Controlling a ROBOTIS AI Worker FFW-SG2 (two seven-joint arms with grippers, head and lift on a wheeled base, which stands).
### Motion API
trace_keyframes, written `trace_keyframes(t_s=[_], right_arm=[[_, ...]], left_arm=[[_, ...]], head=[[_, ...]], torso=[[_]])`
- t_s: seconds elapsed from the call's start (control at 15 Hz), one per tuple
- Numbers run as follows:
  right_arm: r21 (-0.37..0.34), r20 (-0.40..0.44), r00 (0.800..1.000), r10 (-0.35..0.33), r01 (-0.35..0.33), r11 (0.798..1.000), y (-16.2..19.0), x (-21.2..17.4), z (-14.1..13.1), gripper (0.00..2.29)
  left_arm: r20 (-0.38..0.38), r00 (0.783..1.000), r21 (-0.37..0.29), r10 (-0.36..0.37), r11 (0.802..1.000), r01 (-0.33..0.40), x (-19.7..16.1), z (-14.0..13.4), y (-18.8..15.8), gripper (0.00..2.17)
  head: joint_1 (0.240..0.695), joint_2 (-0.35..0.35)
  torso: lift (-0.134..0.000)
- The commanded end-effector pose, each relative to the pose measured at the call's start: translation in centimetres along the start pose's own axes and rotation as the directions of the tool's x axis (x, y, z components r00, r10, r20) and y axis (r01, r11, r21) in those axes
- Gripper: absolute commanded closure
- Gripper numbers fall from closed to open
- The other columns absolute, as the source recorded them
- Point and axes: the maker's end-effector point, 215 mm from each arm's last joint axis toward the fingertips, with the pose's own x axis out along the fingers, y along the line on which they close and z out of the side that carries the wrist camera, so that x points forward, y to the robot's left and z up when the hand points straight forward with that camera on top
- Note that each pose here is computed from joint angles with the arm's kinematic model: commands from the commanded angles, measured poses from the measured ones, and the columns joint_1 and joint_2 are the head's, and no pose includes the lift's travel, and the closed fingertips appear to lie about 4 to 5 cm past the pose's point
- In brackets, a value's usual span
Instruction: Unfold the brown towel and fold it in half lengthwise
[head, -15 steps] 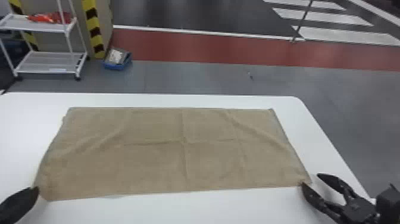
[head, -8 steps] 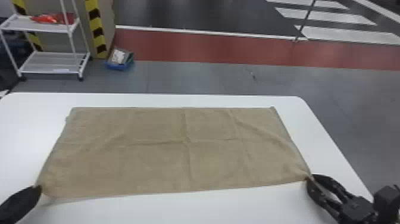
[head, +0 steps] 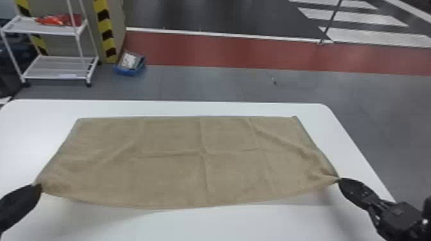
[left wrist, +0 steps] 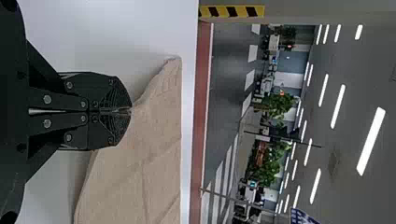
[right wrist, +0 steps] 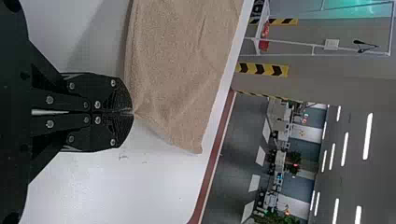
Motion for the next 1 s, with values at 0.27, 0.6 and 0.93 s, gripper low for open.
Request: trace_keyframes(t_s=[0.27,0.6,0.93], right_arm=[[0.07,0.033,0.999,-0.031,0.029,0.997,-4.5,-5.6,7.0,1.33],[0.131,0.058,0.997,-0.053,0.046,0.99,-6.8,-1.7,9.5,1.33],[0.197,0.058,0.996,-0.061,0.048,0.979,-8.4,4.6,9.8,1.33]], left_arm=[[-0.305,0.952,-0.055,0.009,0.998,-0.027,-4.1,-1.6,-1.1,1.42],[-0.141,0.989,-0.096,0.048,0.994,-0.062,0.4,4.3,-0.2,1.42],[-0.068,0.995,-0.112,0.079,0.99,-0.087,7.7,7.1,0.4,1.42]], head=[[0.695,-0.205],[0.695,-0.23],[0.695,-0.204]], torso=[[-0.125],[-0.125],[-0.125]])
